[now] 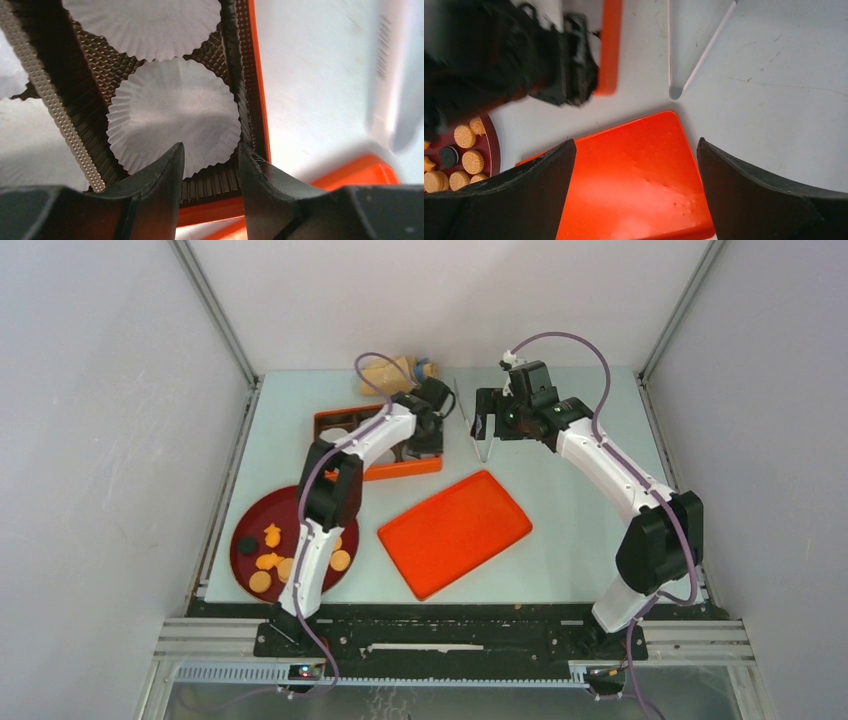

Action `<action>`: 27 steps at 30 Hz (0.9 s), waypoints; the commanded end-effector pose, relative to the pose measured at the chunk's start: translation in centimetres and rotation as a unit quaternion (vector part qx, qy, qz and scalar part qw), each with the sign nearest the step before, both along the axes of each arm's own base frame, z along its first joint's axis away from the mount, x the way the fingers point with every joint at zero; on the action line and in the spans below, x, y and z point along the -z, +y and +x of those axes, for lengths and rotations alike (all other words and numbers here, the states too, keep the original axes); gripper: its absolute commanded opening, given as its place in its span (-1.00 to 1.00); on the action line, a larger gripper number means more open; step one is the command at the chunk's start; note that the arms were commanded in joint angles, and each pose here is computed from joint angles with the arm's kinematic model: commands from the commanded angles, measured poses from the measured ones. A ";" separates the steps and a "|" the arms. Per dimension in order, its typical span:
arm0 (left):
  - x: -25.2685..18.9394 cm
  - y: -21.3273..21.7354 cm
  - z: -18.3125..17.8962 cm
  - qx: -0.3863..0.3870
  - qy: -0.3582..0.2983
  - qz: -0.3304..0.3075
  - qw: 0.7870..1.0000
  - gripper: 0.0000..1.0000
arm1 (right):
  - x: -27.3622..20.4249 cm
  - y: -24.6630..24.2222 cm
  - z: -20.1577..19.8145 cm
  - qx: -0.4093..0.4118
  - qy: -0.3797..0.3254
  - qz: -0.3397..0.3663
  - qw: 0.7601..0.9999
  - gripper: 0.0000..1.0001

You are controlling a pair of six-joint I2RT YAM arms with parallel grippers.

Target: Pack the cookies

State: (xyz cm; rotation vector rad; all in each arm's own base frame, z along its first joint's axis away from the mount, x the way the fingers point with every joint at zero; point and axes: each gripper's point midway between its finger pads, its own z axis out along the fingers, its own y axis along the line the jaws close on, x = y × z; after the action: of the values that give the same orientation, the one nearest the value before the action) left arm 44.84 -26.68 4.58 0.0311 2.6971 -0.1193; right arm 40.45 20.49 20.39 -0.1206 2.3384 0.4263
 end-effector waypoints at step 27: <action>-13.1 3.1 -9.9 -0.025 -0.119 0.035 0.992 0.06 | -2.7 -1.7 -4.5 0.014 -0.014 0.022 1.000 0.99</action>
State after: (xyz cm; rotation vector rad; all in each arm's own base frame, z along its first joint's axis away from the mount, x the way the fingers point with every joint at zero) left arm 37.95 -27.91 18.60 0.0717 2.4138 -0.1723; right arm 37.71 17.41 23.60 -0.0424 2.2616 0.4239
